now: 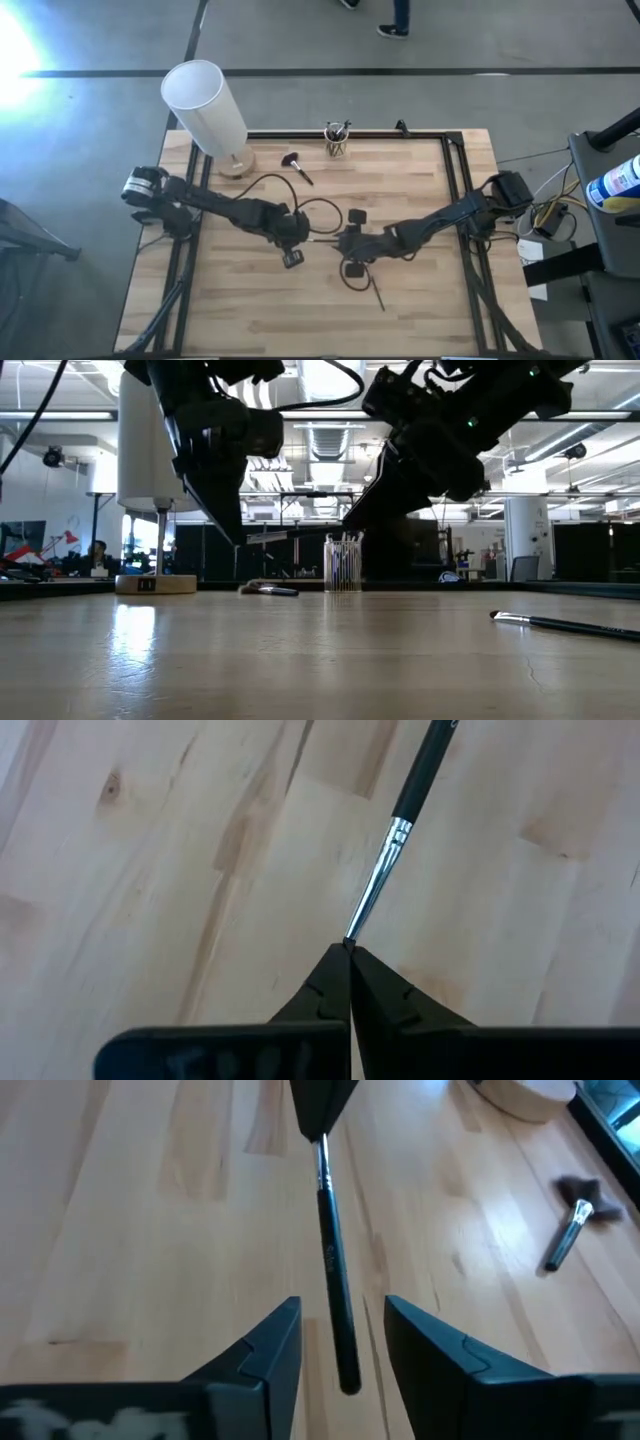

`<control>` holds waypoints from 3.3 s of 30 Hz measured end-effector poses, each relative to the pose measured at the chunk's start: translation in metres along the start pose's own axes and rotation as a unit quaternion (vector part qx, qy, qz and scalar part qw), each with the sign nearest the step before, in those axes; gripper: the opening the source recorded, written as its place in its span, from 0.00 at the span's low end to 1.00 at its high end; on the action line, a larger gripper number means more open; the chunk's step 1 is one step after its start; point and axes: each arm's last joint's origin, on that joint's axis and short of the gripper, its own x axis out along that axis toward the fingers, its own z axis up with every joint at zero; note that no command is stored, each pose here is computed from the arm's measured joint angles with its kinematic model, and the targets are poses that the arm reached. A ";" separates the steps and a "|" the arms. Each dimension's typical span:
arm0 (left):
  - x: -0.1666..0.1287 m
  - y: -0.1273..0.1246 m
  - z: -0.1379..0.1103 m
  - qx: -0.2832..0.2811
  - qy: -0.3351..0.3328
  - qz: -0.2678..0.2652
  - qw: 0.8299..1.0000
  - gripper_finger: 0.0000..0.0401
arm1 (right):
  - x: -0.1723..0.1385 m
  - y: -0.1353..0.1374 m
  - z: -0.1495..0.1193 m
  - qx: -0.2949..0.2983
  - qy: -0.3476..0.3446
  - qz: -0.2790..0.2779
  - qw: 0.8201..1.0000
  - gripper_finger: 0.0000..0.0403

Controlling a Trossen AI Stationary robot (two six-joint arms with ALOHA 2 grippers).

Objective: Put items in baskets/containers
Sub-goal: Put the powder brush into the gold container

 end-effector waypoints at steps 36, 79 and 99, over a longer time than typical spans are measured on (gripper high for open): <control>0.005 -0.008 -0.039 0.108 -0.149 0.066 0.981 0.16 | 0.004 -0.003 -0.044 0.042 -0.010 -0.027 0.999 0.05; -0.033 0.004 -0.010 0.113 -0.652 -0.188 0.726 0.17 | -0.037 -0.039 -0.019 0.128 -0.408 0.064 0.902 0.05; -0.031 0.011 -0.014 0.097 -0.649 -0.170 0.735 0.17 | -0.039 -0.037 -0.018 0.119 -0.414 0.055 0.901 0.05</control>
